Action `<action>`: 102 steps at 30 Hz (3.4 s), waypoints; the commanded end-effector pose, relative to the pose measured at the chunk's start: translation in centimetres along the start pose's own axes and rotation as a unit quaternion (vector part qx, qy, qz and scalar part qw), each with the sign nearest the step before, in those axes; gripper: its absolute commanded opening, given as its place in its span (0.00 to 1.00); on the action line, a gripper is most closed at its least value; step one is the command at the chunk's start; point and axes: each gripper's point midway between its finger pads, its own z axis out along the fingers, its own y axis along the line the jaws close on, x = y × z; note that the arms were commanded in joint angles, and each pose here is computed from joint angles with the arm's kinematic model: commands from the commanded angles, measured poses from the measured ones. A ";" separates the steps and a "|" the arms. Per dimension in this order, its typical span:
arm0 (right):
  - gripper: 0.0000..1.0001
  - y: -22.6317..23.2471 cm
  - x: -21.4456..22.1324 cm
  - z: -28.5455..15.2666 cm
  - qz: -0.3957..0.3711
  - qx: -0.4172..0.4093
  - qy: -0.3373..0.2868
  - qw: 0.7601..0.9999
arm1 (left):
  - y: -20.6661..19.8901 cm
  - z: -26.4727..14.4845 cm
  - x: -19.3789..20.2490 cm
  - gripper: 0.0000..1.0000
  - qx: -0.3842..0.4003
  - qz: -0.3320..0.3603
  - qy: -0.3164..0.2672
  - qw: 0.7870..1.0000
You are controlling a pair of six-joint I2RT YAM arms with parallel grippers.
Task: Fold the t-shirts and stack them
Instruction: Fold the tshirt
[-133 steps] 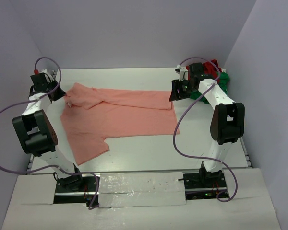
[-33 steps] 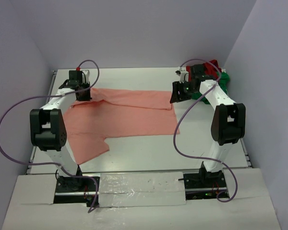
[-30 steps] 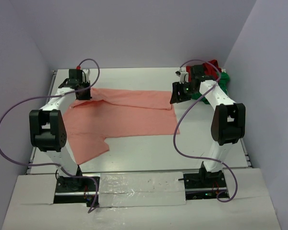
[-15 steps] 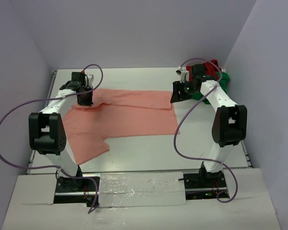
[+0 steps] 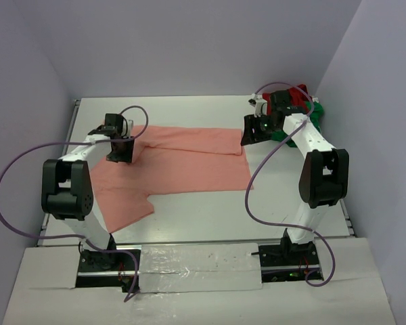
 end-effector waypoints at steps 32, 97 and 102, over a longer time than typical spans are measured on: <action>0.58 -0.7 0.0 -1.7 -0.013 0.012 -0.013 1.000 | 11.4 4.9 -7.0 0.53 -0.049 -0.197 -0.113 0.973; 0.61 -0.9 8.0 -7.5 0.007 0.101 0.076 0.992 | 1.5 -12.8 4.9 0.51 0.225 -0.019 0.067 0.972; 0.61 -0.8 8.1 -8.4 0.004 0.110 0.074 0.991 | 2.0 -11.9 9.2 0.51 0.222 0.003 0.157 0.962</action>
